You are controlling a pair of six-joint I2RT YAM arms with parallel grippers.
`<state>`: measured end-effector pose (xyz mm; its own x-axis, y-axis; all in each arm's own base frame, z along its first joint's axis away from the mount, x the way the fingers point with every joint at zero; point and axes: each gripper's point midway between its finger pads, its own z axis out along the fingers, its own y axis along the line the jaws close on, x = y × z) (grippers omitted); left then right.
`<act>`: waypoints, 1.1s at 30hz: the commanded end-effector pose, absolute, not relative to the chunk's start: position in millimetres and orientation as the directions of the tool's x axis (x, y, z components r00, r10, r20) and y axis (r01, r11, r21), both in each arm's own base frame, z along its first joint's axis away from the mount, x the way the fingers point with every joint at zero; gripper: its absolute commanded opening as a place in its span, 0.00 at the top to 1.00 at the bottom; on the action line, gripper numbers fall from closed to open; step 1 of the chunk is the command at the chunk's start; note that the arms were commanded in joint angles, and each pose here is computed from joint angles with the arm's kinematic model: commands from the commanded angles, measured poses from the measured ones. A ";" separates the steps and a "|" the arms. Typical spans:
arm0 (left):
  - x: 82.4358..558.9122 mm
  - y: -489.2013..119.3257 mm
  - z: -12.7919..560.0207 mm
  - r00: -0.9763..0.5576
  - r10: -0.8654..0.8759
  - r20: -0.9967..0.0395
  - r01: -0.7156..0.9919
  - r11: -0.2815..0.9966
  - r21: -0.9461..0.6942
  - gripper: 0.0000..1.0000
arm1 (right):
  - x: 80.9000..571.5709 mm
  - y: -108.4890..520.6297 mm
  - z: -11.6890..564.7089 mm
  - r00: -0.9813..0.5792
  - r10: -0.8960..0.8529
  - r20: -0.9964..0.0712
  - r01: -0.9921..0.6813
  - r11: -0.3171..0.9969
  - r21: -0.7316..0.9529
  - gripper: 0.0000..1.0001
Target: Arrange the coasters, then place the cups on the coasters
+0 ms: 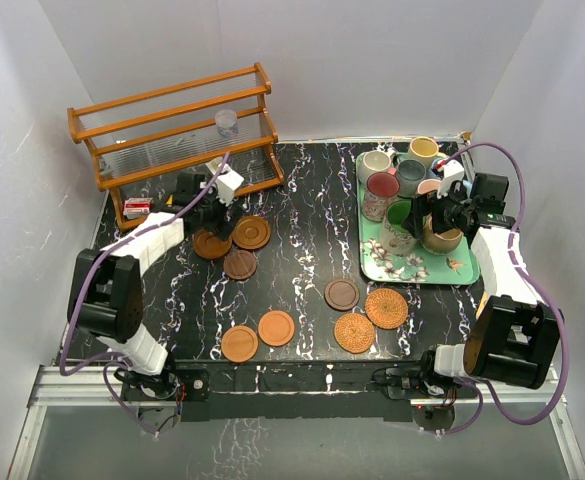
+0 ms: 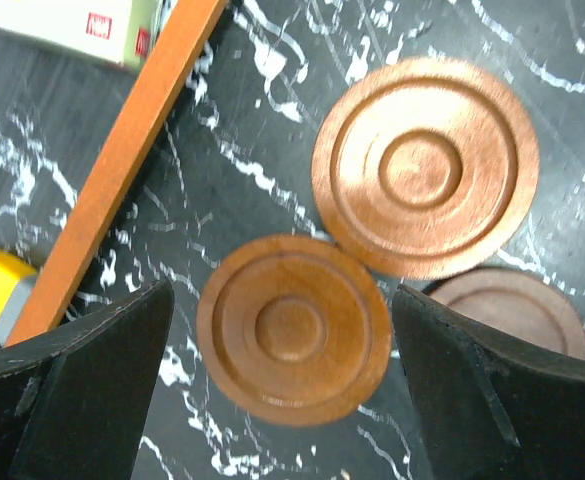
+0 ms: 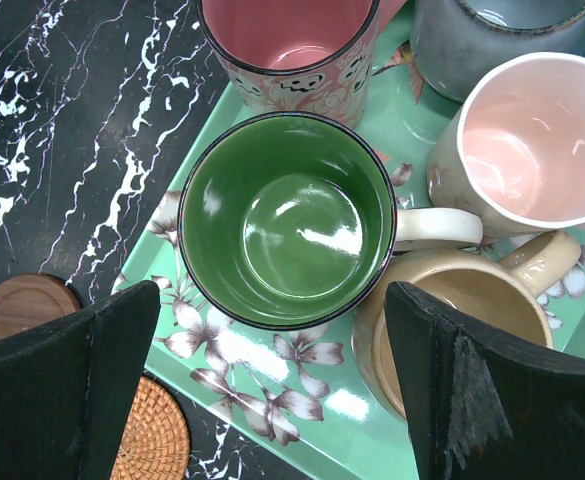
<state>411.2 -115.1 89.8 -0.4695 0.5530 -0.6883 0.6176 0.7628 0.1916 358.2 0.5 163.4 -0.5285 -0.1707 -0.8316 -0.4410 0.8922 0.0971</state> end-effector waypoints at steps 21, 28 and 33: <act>353.8 -48.6 31.9 -0.651 0.516 -0.557 0.545 0.828 0.129 0.09 | 361.4 2.3 173.6 -0.490 -0.180 -0.853 -0.459 0.885 0.077 0.04; 375.8 -47.6 22.8 -0.670 0.489 -0.558 0.517 0.847 0.121 0.11 | 362.0 1.6 172.1 -0.493 -0.181 -0.851 -0.457 0.886 0.076 0.04; 388.6 -47.2 24.2 -0.672 0.480 -0.564 0.505 0.854 0.126 0.12 | 362.0 1.3 171.6 -0.493 -0.182 -0.851 -0.457 0.886 0.075 0.03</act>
